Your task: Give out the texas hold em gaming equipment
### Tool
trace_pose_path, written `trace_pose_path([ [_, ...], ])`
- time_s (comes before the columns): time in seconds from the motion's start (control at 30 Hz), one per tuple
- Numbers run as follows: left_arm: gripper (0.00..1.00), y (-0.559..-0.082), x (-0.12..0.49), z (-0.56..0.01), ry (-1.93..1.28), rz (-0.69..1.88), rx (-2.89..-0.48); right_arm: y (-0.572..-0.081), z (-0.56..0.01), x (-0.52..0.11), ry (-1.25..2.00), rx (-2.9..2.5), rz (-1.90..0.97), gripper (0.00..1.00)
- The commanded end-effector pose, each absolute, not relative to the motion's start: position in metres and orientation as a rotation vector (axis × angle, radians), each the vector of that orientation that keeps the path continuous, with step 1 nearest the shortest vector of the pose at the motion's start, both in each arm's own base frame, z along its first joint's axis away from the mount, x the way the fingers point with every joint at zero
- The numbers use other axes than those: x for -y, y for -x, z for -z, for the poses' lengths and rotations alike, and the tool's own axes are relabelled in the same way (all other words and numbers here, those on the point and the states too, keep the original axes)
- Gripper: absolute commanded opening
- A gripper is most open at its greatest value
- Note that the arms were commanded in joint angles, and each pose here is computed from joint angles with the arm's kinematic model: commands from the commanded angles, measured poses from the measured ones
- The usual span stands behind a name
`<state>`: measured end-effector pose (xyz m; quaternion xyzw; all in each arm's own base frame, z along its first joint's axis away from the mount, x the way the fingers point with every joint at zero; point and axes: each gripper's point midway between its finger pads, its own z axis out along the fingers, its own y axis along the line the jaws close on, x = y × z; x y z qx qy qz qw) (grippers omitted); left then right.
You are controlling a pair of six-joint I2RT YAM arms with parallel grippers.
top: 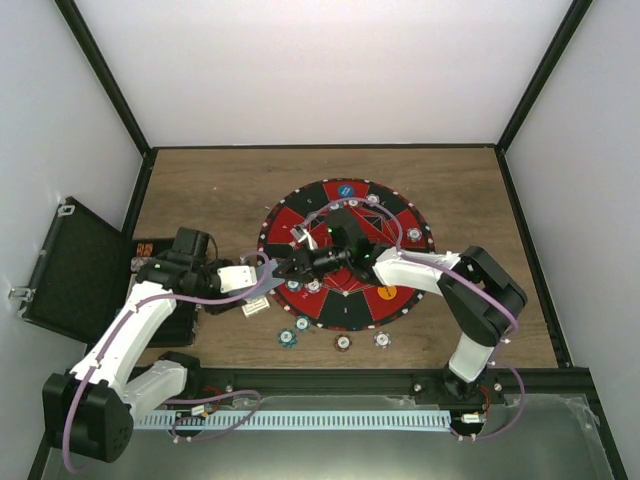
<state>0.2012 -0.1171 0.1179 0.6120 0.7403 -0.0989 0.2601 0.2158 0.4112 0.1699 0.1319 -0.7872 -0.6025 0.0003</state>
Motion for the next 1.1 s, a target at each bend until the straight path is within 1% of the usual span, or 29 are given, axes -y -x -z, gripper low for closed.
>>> trace_pose_path([
  [0.0,0.28,-0.206,0.113,-0.114,-1.647,0.228,-2.01,-0.222,-0.193,-0.396,-0.408,2.439,1.994,0.01],
  [0.23,0.28,-0.207,0.109,-0.108,-1.646,0.209,-2.048,-0.246,-0.198,-0.369,-0.351,2.474,2.032,0.01],
  [0.4,0.27,-0.206,0.108,-0.107,-1.641,0.215,-2.058,-0.28,-0.193,-0.352,-0.298,2.534,2.028,0.01],
  [0.5,0.27,-0.206,0.11,-0.112,-1.634,0.229,-2.056,-0.303,-0.182,-0.355,-0.288,2.566,1.991,0.01],
  [0.73,0.26,-0.202,0.11,-0.119,-1.611,0.235,-2.065,-0.356,-0.133,-0.385,-0.257,2.6,1.887,0.01],
  [0.83,0.26,-0.2,0.109,-0.12,-1.608,0.238,-2.073,-0.372,-0.11,-0.397,-0.229,2.605,1.847,0.01],
  [1.07,0.26,-0.2,0.112,-0.125,-1.594,0.255,-2.056,-0.383,-0.053,-0.425,-0.211,2.653,1.688,0.01],
])
